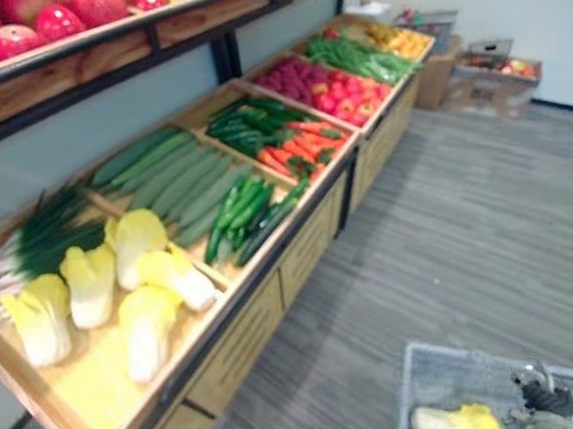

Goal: Pick vegetable in the basket

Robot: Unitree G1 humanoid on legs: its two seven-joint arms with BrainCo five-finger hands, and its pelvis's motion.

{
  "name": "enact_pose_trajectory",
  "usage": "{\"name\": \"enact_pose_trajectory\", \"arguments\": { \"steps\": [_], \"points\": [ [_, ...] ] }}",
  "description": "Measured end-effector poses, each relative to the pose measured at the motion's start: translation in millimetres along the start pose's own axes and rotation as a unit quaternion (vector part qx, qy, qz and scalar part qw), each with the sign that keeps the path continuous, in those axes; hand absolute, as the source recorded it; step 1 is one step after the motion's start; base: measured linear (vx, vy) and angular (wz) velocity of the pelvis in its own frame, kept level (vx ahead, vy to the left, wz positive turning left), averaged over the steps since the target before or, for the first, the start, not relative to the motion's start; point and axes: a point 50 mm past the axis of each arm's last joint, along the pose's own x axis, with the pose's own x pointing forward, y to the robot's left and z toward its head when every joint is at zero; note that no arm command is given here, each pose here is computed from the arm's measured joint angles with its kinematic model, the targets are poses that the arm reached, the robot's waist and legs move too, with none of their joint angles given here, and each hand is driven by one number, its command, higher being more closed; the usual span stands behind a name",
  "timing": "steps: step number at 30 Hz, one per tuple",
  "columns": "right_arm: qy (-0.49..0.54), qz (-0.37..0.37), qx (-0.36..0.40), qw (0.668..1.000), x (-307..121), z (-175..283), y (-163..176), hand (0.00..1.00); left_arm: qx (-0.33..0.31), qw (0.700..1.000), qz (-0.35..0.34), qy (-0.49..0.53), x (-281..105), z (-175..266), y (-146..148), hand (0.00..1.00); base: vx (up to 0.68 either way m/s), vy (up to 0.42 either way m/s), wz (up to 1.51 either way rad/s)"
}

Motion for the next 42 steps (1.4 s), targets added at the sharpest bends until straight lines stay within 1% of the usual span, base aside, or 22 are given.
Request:
{"name": "enact_pose_trajectory", "arguments": {
  "steps": [2,3,5,7,8,11,14,15,19,22,26,28,31,33,37,39,42],
  "points": [
    [-0.027,0.006,0.007,1.0,-1,11,4,1.0,-0.005,1.0,0.004,-0.007,3,6,5,0.0,-0.09,0.101,-0.61],
    [-0.049,0.02,0.01,0.999,-2,21,14,1.0,-0.008,1.0,0.011,-0.011,6,10,9,0.0,-0.17,0.127,-1.23],
    [-0.088,0.072,0.027,0.993,-7,45,55,1.0,-0.034,0.999,0.029,-0.014,9,15,20,0.0,-0.23,0.146,-1.89],
    [-0.101,0.094,0.022,0.99,-10,54,71,1.0,-0.042,0.998,0.043,-0.029,13,25,29,0.0,-0.2,0.114,-1.5],
    [-0.103,0.104,0.013,0.989,-11,55,76,1.0,-0.04,0.997,0.051,-0.044,13,32,33,0.0,-0.15,0.127,-1.3],
    [-0.109,0.128,-0.012,0.986,-11,60,88,1.0,-0.036,0.997,0.044,-0.043,13,31,30,0.0,-0.15,0.053,-1.09],
    [-0.094,0.149,-0.036,0.984,-12,55,99,1.0,-0.057,0.996,0.047,-0.041,12,30,31,0.0,-0.07,-0.096,-0.65],
    [-0.089,0.157,-0.055,0.982,-13,52,102,1.0,-0.064,0.996,0.049,-0.036,12,28,30,0.0,-0.08,-0.219,-0.66],
    [-0.098,0.165,-0.064,0.979,-13,59,107,1.0,-0.106,0.993,0.045,-0.033,13,33,20,0.0,-0.08,-0.217,-0.67],
    [-0.084,0.179,-0.086,0.976,-18,43,108,1.0,-0.113,0.992,0.05,-0.015,12,27,17,0.0,-0.04,-0.214,-0.2],
    [-0.095,0.182,-0.092,0.974,-23,40,106,1.0,-0.116,0.992,0.052,-0.01,12,26,15,0.0,-0.04,-0.178,-0.26],
    [-0.115,0.186,-0.085,0.972,-25,47,108,1.0,-0.122,0.991,0.059,-0.007,11,23,16,0.0,-0.07,-0.044,-0.62],
    [-0.125,0.201,-0.087,0.968,-29,48,115,1.0,-0.129,0.989,0.067,-0.007,9,23,13,0.0,-0.05,0.043,-0.88],
    [-0.121,0.212,-0.072,0.967,-31,47,118,1.0,-0.14,0.988,0.07,-0.002,6,19,8,0.0,-0.02,0.105,-0.86],
    [-0.134,0.209,-0.074,0.966,-30,52,113,1.0,-0.155,0.986,0.061,0.002,3,19,-4,0.0,0.02,0.203,-0.68],
    [-0.133,0.219,-0.067,0.964,-35,47,115,1.0,-0.156,0.985,0.071,-0.003,5,22,2,0.0,0.1,0.269,-0.27],
    [-0.13,0.214,-0.069,0.966,-35,44,112,1.0,-0.156,0.985,0.072,0.0,5,22,2,0.0,0.12,0.187,-0.04]
  ]
}}
